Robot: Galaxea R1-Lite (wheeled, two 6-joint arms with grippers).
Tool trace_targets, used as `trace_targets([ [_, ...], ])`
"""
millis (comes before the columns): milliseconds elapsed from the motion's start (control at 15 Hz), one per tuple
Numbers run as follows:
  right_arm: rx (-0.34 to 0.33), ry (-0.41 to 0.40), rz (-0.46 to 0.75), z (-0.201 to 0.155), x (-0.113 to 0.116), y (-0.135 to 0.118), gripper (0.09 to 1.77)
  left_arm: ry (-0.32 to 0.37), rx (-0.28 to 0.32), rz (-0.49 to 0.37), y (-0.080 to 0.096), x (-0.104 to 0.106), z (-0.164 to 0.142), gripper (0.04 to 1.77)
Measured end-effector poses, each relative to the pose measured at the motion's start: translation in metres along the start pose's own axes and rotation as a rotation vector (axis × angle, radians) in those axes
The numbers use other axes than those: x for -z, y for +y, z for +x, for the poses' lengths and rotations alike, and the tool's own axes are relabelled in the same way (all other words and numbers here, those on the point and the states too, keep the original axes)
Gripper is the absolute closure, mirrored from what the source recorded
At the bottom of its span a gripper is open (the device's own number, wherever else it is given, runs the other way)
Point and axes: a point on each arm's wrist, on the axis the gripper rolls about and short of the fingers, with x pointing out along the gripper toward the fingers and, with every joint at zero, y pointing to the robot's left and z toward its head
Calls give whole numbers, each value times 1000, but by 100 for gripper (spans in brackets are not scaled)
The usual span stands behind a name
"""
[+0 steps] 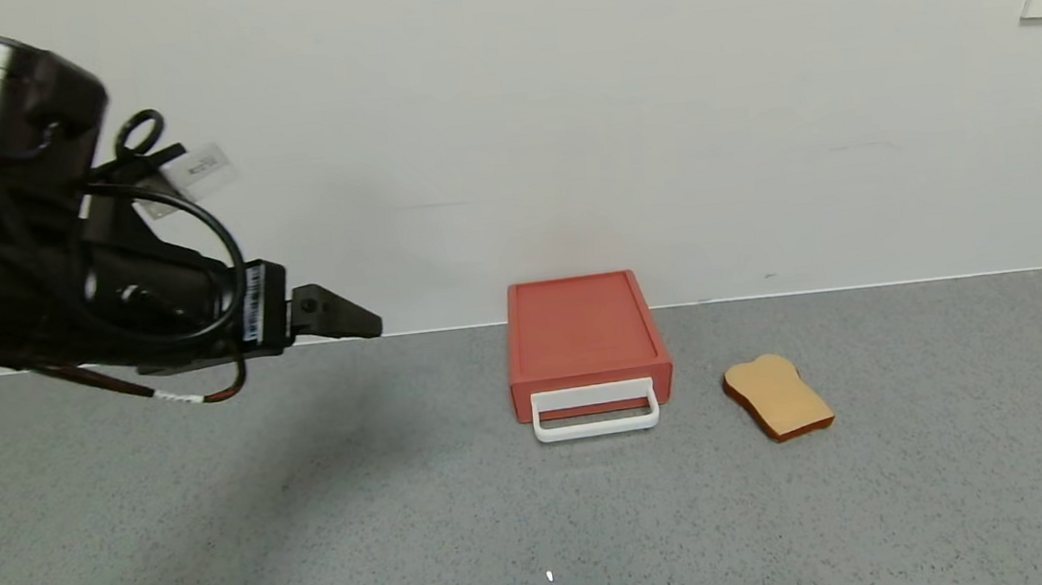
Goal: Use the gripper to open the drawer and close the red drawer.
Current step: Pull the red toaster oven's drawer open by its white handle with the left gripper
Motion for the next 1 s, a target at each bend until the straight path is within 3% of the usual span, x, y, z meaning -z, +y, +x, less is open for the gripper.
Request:
trace_targets([
  [467,-1,1,0,0,0,0,16,139,123,9,-59,-8,82,9],
  [867,-1,1,0,0,0,0,16,214,167,10,-93,0,130,9],
  [933,-1,1,0,0,0,0,16,220,172,4,-97,1,135,15],
  [1000,-1,1,0,0,0,0,16,220,177,2,-101,0,140,34],
])
